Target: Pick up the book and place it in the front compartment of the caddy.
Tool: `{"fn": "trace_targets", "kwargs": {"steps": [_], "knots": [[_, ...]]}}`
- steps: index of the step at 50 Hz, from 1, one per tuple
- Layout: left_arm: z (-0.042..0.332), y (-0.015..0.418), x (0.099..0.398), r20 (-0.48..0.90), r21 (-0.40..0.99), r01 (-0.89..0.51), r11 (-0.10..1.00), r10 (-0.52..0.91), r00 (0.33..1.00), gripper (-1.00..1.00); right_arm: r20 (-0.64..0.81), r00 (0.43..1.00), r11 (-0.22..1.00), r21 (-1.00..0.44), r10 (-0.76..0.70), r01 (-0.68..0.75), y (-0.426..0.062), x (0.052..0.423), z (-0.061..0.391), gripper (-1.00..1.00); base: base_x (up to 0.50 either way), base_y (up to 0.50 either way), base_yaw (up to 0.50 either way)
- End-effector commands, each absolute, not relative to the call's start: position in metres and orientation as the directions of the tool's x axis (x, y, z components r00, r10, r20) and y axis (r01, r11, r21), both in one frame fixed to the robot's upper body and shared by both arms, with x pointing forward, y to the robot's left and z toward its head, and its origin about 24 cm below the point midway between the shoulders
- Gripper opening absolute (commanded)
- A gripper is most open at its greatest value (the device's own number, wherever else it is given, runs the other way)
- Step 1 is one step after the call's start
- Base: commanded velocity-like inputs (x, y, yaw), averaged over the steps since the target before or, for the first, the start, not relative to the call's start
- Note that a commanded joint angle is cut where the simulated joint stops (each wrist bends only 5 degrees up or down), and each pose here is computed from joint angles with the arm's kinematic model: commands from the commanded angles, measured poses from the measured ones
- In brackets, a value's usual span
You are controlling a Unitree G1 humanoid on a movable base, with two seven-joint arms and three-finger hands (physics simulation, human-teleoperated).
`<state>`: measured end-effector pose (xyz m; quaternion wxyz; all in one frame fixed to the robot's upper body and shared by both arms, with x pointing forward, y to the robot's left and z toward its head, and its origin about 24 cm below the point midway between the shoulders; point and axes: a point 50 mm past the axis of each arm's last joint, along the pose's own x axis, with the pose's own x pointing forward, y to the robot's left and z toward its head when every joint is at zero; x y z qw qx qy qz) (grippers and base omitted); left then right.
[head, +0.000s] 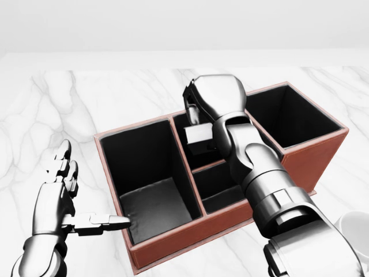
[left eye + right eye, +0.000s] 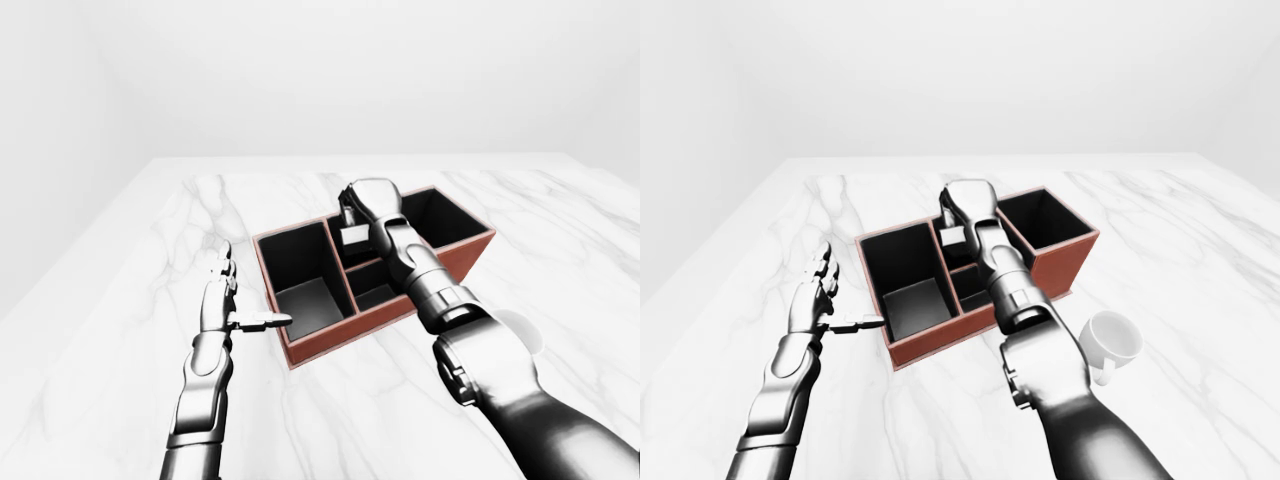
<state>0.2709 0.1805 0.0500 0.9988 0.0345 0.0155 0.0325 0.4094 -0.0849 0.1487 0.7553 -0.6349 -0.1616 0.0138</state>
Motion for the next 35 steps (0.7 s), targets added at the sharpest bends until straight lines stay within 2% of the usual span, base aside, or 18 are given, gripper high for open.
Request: {"fn": "trace_targets", "kwargs": {"steps": [1, 35], "knots": [[0.049, 0.18, 0.271, -0.034, 0.071, -0.064, 0.995, 0.067, 0.997, 1.0, 0.304, 0.926, 0.208, -0.943, 0.224, 0.259, -0.083, 0.41, 0.16, -1.0, 0.0, 0.0, 0.0], [0.05, 0.181, 0.271, -0.03, 0.073, -0.066, 0.995, 0.068, 0.997, 1.0, 0.33, 0.915, 0.159, -0.941, 0.232, 0.299, -0.081, 0.407, 0.148, -1.0, 0.0, 0.0, 0.0]]}}
